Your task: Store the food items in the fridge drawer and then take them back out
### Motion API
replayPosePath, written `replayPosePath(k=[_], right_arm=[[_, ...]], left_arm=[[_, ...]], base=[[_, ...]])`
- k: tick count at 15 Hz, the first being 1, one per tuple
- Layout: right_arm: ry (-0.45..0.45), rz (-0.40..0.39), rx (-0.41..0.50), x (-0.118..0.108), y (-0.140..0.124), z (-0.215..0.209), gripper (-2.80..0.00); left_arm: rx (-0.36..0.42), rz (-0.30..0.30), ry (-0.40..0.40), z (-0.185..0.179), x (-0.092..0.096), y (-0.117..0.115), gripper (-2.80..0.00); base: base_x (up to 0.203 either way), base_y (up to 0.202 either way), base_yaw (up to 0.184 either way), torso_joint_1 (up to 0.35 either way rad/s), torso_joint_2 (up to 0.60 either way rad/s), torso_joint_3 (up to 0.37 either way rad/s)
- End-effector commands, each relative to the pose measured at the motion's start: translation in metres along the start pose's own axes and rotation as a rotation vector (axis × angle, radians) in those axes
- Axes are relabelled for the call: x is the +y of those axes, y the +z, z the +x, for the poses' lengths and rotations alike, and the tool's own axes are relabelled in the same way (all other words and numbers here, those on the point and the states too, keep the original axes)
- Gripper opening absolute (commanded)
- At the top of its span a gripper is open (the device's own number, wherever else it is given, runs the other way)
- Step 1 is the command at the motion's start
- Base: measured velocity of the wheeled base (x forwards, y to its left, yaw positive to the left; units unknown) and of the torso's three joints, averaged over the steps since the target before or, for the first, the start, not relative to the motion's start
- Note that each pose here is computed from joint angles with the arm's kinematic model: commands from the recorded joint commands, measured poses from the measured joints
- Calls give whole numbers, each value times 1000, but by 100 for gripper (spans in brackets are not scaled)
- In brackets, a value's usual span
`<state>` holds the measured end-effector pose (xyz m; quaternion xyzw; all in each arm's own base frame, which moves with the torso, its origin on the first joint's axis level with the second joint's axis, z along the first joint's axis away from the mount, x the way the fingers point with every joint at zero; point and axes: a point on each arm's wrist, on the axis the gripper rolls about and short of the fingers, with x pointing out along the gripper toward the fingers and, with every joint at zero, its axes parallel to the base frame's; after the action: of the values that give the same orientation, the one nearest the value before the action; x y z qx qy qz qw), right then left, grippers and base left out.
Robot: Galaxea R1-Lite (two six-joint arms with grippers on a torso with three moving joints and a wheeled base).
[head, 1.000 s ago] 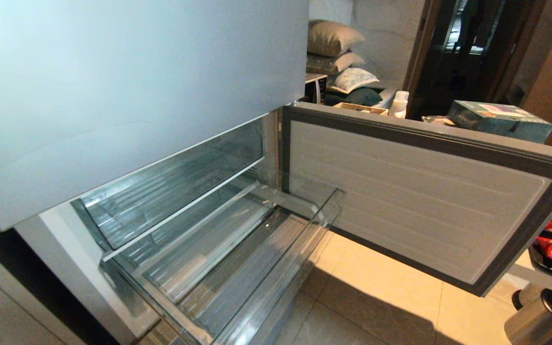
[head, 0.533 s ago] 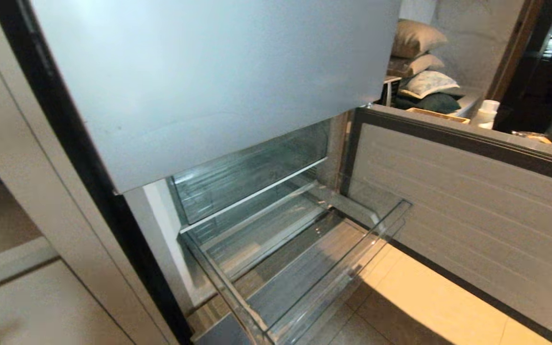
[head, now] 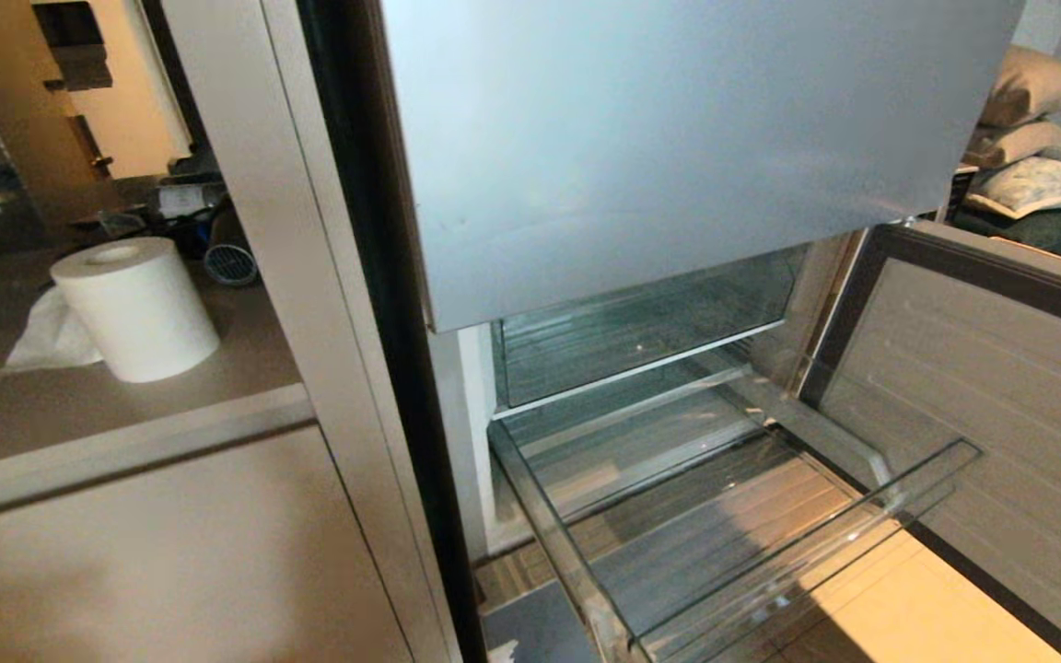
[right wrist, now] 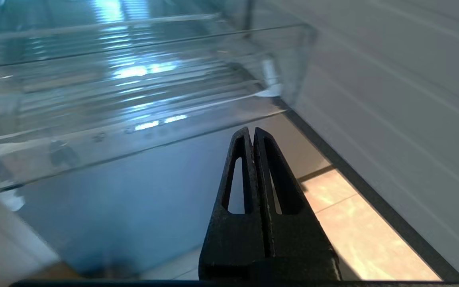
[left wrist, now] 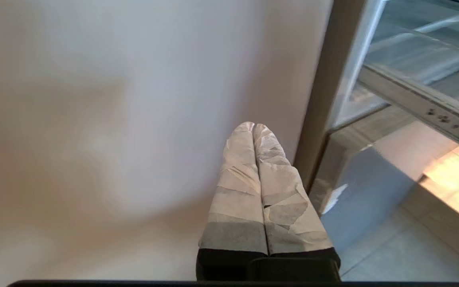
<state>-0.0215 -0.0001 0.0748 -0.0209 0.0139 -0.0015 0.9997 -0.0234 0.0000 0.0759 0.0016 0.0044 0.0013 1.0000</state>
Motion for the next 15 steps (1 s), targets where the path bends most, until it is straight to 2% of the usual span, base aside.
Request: replayPosePath(k=[1, 6, 8, 13, 15], right_arm=[[8, -2, 130, 0, 3, 10, -280], [59, -2, 515, 2, 13, 57, -280], [87, 25, 643, 6, 17, 83, -280], [144, 74, 836, 26, 24, 155, -280], [179, 92, 873, 34, 25, 182, -280]], left_arm=[[0, 0, 1, 0, 0, 0, -280], [0, 0, 1, 0, 0, 0, -280], [0, 0, 1, 0, 0, 0, -280], [0, 0, 1, 0, 0, 0, -280], [0, 0, 1, 0, 0, 0, -280]], base=[[0, 0, 0, 0, 0, 0], [0, 0, 0, 0, 0, 0], [0, 0, 0, 0, 0, 0], [0, 0, 0, 0, 0, 0], [0, 0, 0, 0, 0, 0]])
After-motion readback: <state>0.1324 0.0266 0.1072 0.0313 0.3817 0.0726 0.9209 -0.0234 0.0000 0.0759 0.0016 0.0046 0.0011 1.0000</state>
